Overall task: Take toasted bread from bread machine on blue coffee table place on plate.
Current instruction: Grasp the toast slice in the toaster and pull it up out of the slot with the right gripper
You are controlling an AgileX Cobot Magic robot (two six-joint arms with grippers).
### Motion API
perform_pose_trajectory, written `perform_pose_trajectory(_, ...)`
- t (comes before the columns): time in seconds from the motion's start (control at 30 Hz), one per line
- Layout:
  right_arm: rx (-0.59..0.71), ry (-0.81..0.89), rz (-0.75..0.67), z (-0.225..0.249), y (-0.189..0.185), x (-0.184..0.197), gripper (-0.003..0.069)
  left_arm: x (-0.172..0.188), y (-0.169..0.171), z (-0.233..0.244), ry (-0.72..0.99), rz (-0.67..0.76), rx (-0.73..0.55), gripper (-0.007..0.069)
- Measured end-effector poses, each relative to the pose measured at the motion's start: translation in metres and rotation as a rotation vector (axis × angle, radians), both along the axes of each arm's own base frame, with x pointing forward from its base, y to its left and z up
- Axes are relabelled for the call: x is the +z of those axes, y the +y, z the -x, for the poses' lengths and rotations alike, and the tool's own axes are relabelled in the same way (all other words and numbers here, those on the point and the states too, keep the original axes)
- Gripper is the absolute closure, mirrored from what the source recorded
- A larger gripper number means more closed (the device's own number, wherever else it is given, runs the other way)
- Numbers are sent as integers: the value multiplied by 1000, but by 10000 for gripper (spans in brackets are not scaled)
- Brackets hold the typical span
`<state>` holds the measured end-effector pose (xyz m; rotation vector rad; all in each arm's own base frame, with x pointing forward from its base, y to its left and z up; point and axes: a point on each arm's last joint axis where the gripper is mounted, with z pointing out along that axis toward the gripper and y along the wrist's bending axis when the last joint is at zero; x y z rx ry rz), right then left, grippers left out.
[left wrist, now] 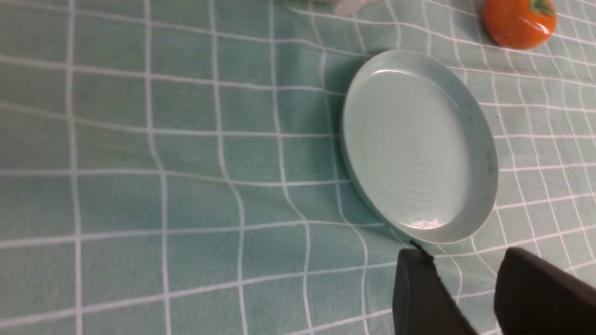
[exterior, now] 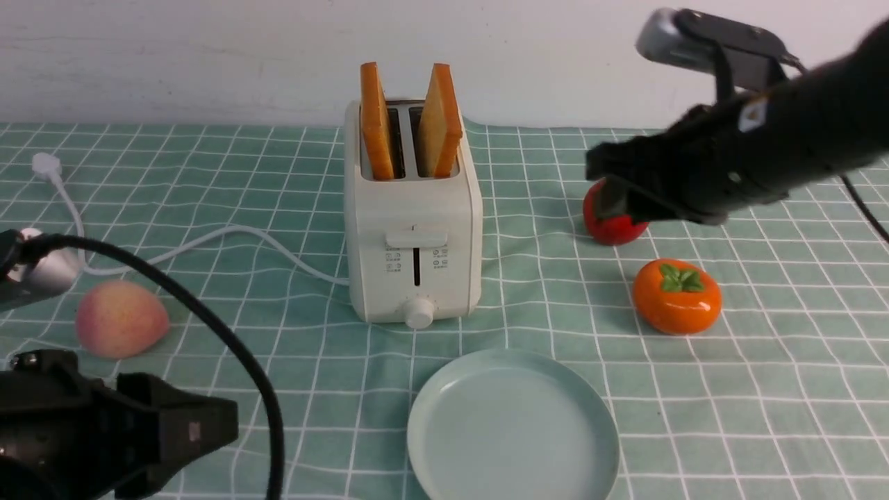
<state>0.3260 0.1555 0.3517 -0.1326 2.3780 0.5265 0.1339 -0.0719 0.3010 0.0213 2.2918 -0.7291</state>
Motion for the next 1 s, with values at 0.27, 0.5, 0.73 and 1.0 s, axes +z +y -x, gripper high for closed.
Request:
perform_pose_trajectory(0.27,52,-91,-110,-75,41,6,165,6,-4,-3,-125,-33,-39,387)
perform_pose_trajectory(0.5,99,-183,-218,-125,70,-22,130,7,-3,-5,-144,-31,-30,385)
perform_pose_trajectory(0.73,79,-136,-237,-141,76,-57,284,7,-3,-5,-145,-31,-30,379)
perform_pose_trajectory(1.0,82,-143,-254,-137,74,-45,550,7,-3,-5,-143,-32,-31,379)
